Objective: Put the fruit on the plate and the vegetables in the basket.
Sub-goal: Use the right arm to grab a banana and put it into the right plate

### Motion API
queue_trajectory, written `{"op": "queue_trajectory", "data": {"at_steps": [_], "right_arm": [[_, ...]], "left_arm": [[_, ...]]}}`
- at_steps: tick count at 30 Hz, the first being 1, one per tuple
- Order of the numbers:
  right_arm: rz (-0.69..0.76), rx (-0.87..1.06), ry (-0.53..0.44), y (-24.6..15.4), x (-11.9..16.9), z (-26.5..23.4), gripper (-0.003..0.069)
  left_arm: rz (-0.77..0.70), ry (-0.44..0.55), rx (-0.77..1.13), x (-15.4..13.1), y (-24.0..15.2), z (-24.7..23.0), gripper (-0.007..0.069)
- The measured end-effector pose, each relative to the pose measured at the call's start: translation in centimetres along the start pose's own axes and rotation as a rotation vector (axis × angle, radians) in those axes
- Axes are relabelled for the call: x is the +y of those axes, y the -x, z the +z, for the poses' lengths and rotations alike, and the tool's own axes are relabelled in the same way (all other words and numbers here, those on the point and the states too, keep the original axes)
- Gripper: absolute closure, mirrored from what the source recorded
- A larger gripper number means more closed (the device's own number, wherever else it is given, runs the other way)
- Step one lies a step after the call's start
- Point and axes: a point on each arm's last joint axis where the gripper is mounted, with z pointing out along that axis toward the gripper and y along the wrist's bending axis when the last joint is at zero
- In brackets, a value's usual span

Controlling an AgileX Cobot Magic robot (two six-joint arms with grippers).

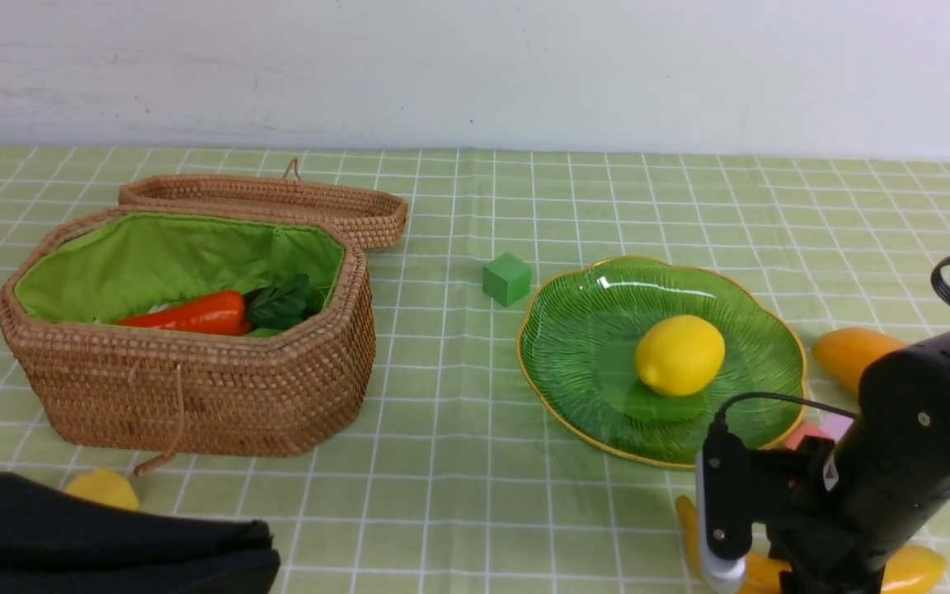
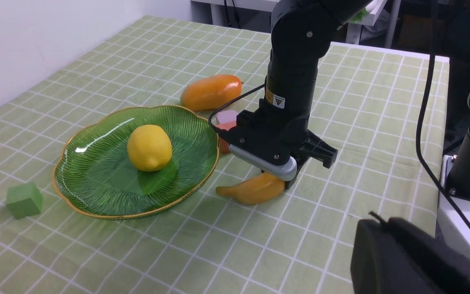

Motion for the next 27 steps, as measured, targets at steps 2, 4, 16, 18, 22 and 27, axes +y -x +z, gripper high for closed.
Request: {"op": "queue_trajectory", "data": {"at_steps": [2, 4, 16, 18, 22, 27], "right_arm": [[-0.001, -0.003, -0.002, -0.1, 0.2, -0.8, 0.0339], [-0.002, -0.011, -0.009, -0.2, 0.5, -1.9, 0.0339], [0.250, -0.274, -0.017, 0.5, 3.3, -9.9, 0.0339], [0.343, -0.338, -0.070, 1.1, 2.4, -11.2, 0.0339], [0.519, -0.479, -0.175, 2.7, -0.2, -13.8, 0.0339], [0.659, -0.551, -0.204, 4.9, -3.8, -14.0, 0.0339]], "left_arm": [[0.000, 0.000, 0.000, 0.0, 0.0, 0.0, 0.0617], [0.000, 0.000, 0.000, 0.0, 0.0, 0.0, 0.0617], [0.000, 0.052, -0.044, 0.5, 0.4, 0.0, 0.0610], [0.000, 0.077, -0.066, 0.7, 0.6, 0.0, 0.0610], [-0.002, 0.144, -0.125, 1.3, 1.1, -0.2, 0.0610], [-0.003, 0.216, -0.188, 1.9, 1.7, -0.4, 0.0610]]}}
